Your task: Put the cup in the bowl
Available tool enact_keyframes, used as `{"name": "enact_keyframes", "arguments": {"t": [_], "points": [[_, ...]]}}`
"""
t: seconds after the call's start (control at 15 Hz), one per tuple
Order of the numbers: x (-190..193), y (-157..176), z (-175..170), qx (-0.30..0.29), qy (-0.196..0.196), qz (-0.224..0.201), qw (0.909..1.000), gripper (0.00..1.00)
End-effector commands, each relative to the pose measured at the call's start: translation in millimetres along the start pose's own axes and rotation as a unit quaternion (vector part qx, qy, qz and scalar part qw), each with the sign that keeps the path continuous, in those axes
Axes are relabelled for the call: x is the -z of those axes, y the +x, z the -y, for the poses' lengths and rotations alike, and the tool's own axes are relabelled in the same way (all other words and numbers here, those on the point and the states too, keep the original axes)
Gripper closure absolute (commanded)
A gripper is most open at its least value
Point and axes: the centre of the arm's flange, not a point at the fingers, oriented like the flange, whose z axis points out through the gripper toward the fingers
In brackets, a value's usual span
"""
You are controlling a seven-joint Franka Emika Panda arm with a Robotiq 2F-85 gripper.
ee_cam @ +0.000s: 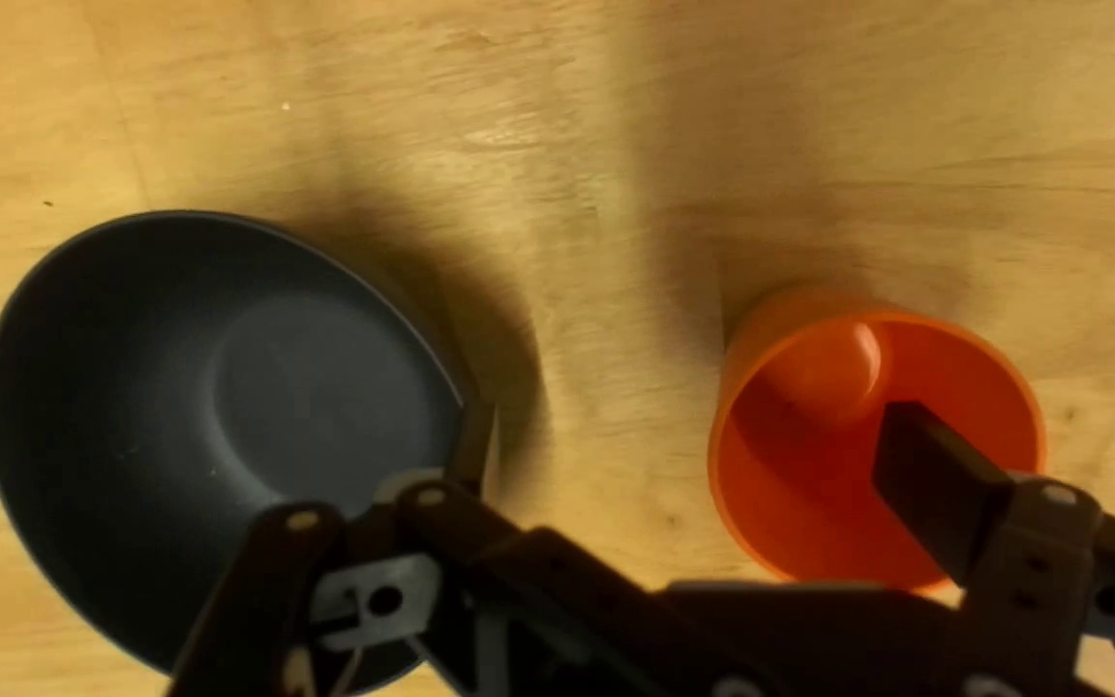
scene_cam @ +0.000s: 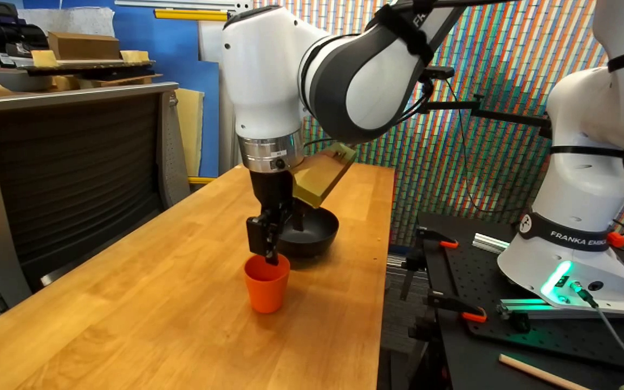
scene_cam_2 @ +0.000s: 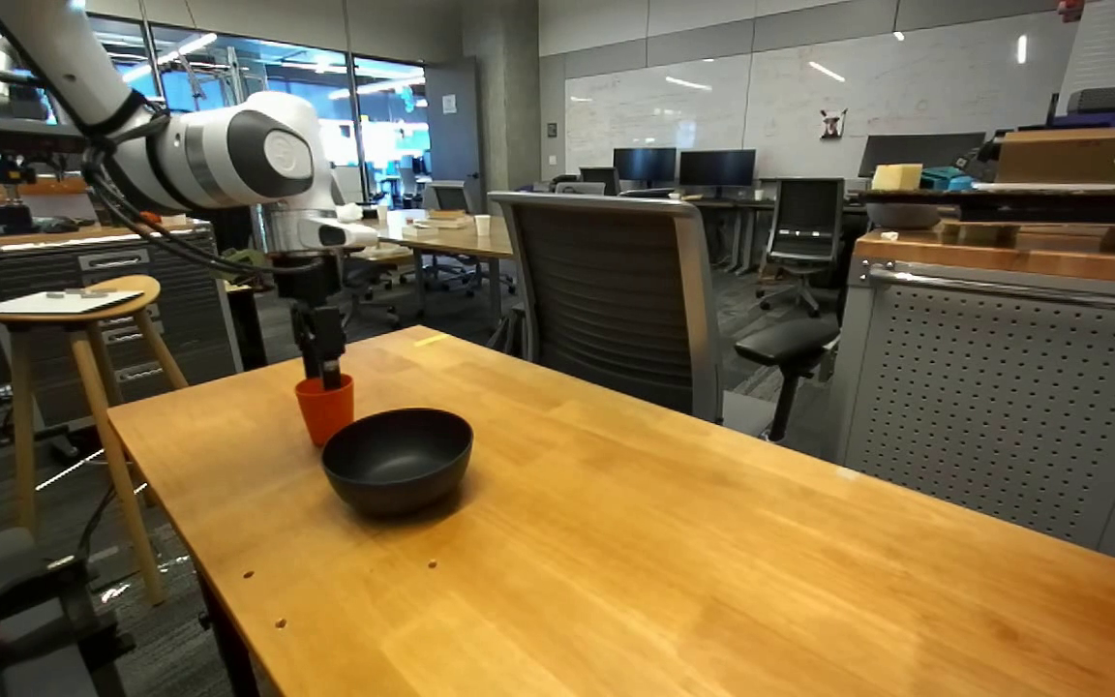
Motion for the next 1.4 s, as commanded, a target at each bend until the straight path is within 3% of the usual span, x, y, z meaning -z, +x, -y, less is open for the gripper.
{"name": "enact_keyframes", "arguments": {"t": [0.0, 0.33, 0.6, 0.73, 0.87, 1.13, 1.33], "points": [[-22.7, 9.5, 9.5, 0.001, 0.007, 0.015, 0.9999, 0.26], [-45.4, 13.6, 21.1, -0.004, 0.020, 0.020, 0.9996, 0.67], [-33.7, 9.4, 32.2, 0.009, 0.026, 0.014, 0.9995, 0.98], [-7.8, -4.7, 37.7, 0.034, 0.030, -0.002, 0.9990, 1.00], [20.2, -8.7, 30.6, 0.023, 0.033, -0.018, 0.9991, 0.99], [58.9, 3.8, -31.8, -0.081, 0.012, -0.058, 0.9949, 0.99], [66.4, 5.6, -89.1, -0.146, -0.005, -0.099, 0.9842, 0.99]]}}
